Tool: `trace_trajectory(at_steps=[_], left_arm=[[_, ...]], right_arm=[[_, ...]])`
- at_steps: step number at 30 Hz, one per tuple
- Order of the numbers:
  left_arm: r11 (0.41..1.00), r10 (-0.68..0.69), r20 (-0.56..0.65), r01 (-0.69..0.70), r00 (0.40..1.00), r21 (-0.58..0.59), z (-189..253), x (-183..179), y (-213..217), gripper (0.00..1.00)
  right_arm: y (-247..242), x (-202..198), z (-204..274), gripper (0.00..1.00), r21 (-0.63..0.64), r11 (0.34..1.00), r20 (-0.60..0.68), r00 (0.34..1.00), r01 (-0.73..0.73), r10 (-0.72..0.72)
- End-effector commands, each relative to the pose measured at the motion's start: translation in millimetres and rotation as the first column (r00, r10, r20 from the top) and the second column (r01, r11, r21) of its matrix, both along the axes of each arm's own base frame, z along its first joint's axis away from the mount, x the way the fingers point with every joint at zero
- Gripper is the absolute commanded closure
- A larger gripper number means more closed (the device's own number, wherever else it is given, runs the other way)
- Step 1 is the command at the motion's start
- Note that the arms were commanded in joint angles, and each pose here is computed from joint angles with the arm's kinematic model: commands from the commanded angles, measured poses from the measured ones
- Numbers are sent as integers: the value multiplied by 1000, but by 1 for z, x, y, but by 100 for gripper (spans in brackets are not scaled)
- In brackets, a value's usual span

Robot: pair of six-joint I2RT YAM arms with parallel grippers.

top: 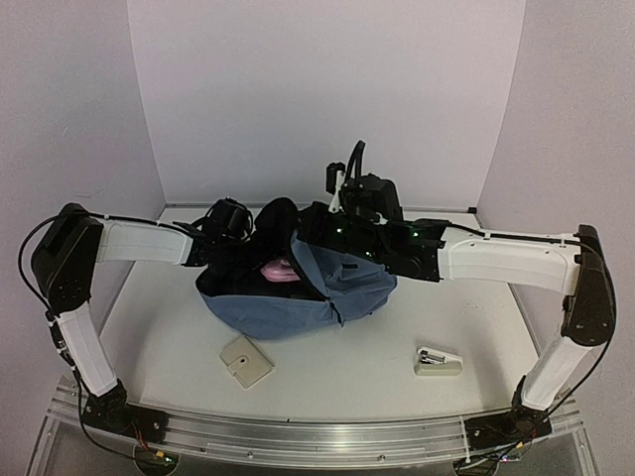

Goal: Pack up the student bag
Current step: Unzip the student bag at the center of the board.

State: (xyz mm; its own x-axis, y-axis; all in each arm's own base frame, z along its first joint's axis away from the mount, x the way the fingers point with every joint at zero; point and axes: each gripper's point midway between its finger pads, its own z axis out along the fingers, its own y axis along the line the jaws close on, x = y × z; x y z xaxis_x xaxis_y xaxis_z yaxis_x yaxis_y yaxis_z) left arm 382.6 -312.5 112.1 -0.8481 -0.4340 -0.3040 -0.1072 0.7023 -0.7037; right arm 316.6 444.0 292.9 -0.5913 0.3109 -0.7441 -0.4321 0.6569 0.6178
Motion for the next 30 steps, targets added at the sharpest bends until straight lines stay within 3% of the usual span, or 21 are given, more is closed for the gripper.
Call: trace_trajectory(at_steps=[1,6,11,16,30], left_arm=[[997,-62,58,65,996,-46,23,7,-34,35],[997,-76,48,77,996,-29,17,6,-39,34],[998,-28,89,23,996,66,29,-2,-9,23],[992,-10,108,-3,994,123,36,-15,13,19],[993,-95,47,92,994,78,15,-14,-17,39]], right_arm=[[-9,-7,67,100,156,988,105,994,-2,-14],[-10,-7,68,100,155,988,108,994,1,-18],[-13,-8,70,100,155,988,115,993,3,-21],[-13,-8,67,100,154,988,108,994,7,-24],[-12,-9,68,100,162,987,107,994,-6,-11]])
